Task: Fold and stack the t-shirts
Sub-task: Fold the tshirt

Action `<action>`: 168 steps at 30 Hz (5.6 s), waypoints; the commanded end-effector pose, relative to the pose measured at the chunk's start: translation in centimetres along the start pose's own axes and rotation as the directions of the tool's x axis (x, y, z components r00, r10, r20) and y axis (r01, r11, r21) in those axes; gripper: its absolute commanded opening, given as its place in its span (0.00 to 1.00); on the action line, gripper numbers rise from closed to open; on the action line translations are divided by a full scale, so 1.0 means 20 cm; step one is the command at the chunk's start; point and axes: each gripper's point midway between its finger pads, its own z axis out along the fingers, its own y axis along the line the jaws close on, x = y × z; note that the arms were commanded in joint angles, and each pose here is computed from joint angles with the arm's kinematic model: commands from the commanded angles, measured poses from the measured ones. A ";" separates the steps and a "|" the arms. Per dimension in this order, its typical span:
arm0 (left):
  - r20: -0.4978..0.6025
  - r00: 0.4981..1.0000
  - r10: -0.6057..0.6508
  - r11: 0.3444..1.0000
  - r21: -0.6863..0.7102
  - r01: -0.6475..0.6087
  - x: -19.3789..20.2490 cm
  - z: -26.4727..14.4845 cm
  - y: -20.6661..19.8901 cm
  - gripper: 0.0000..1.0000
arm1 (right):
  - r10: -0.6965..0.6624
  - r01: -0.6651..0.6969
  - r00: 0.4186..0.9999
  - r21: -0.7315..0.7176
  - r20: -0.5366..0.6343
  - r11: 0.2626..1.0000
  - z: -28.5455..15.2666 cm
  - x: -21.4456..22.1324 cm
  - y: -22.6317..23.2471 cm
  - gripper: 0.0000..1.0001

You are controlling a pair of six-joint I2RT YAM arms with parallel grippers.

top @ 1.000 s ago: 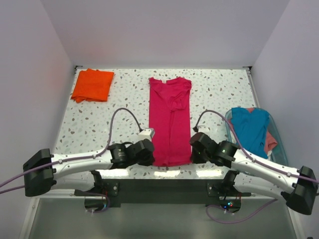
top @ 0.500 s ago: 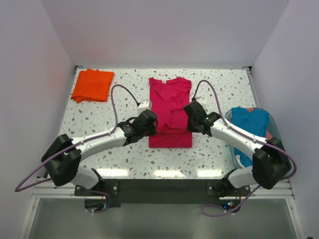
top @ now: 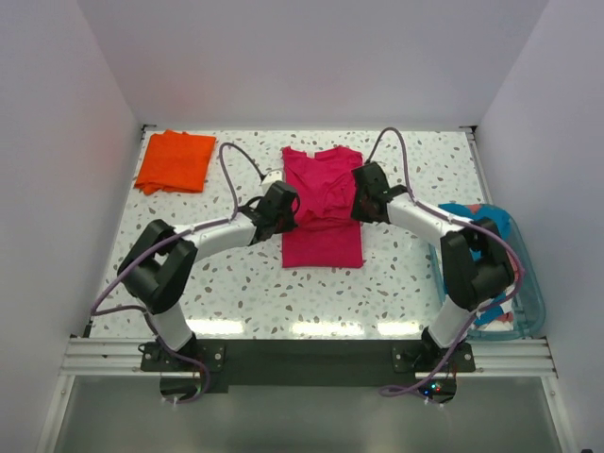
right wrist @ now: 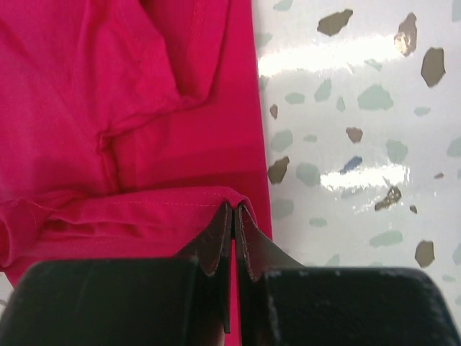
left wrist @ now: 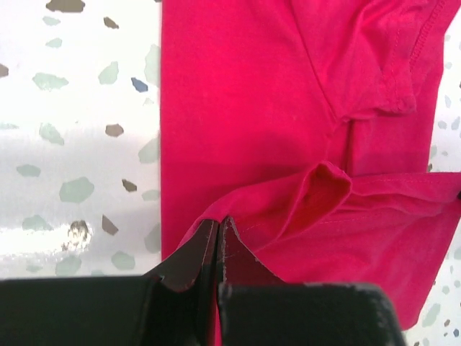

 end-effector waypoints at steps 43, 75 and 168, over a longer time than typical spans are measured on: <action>-0.047 0.990 0.130 0.991 0.031 -0.128 -0.05 0.23 -0.06 0.11 | -0.099 0.096 0.995 -0.079 -0.031 0.992 0.22 -0.07 0.20 0.11; 0.077 0.994 0.080 0.964 0.246 -0.097 -0.19 0.03 -0.26 0.19 | 0.052 -0.052 0.999 -0.087 -0.001 0.995 0.13 -0.26 0.07 0.13; -0.179 0.980 -0.090 0.970 0.206 0.127 0.50 -0.35 0.18 0.00 | -0.006 -0.044 0.985 -0.281 -0.173 0.959 -0.36 0.60 -0.06 0.00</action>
